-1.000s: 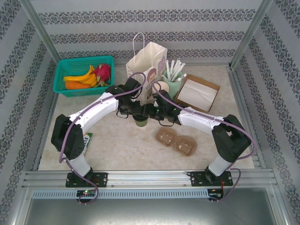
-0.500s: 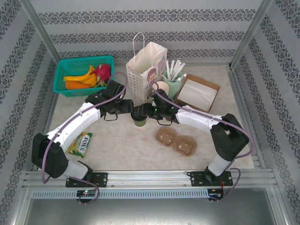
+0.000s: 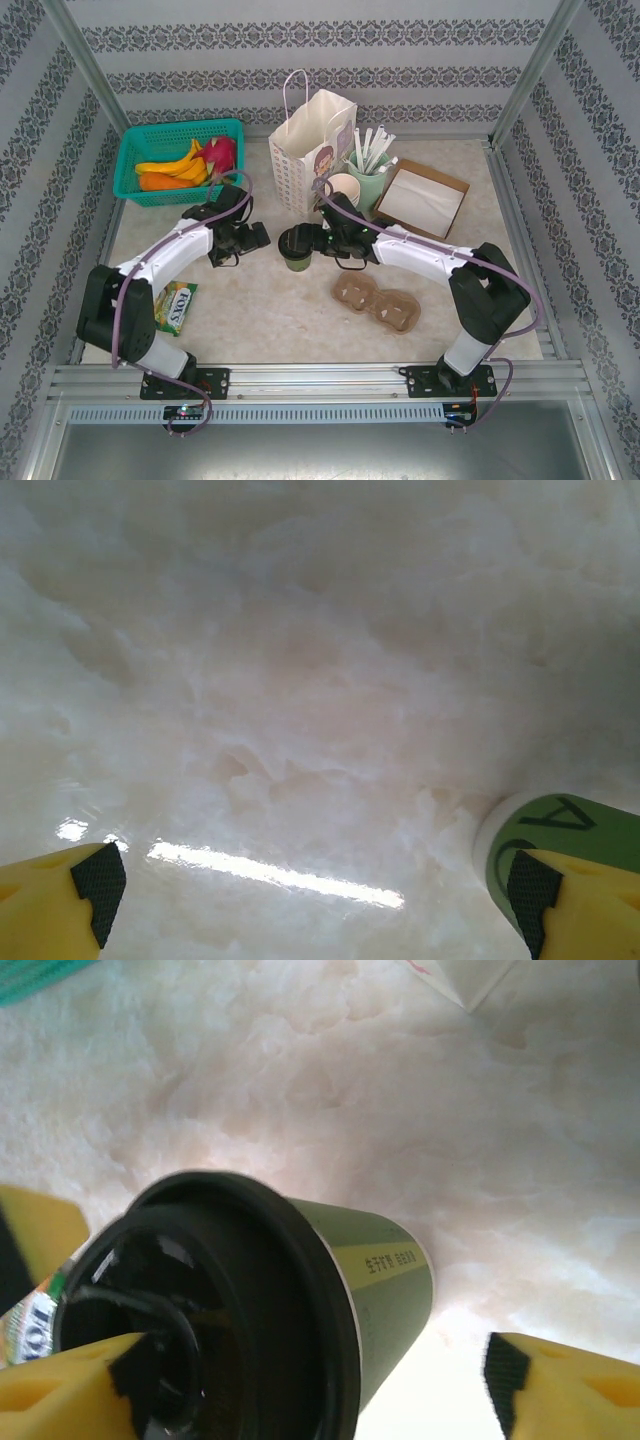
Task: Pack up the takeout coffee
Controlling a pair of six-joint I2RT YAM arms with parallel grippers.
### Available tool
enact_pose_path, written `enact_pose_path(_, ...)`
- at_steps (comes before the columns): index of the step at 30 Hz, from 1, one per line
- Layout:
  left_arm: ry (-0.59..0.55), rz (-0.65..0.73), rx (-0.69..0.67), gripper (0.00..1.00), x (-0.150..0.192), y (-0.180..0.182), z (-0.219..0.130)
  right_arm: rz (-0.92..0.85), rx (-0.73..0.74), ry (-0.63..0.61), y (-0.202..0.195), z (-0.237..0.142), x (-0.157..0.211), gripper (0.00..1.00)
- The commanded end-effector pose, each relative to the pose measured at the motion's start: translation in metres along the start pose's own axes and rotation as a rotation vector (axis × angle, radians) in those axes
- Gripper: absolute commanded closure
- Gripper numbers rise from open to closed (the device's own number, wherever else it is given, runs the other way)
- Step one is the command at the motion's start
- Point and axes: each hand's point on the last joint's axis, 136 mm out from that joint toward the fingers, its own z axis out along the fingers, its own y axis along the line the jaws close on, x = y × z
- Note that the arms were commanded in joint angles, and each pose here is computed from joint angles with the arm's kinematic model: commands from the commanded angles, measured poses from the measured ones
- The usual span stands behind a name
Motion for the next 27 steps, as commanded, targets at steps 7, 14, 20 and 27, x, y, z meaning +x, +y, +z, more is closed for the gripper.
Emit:
enact_pose_path(7, 0.048, -0.048, 0.043, 0.0, 0.005, -0.01, 0.021, -0.119, -0.026, -0.083, 0.028, -0.013, -0.009, 0.02)
enact_pose_path(14, 0.051, -0.047, 0.039, 0.0, 0.006, -0.009, 0.019, -0.112, 0.028, -0.188, 0.023, -0.027, -0.02, 0.02)
enact_pose_path(20, 0.058, -0.045, 0.03, 0.0, 0.008, -0.006, 0.02, -0.193, -0.064, -0.149, 0.044, -0.028, -0.01, 0.02)
enact_pose_path(27, 0.062, -0.039, 0.029, 0.0, 0.008, -0.006, 0.018, -0.227, -0.012, -0.107, 0.041, -0.011, -0.001, 0.02)
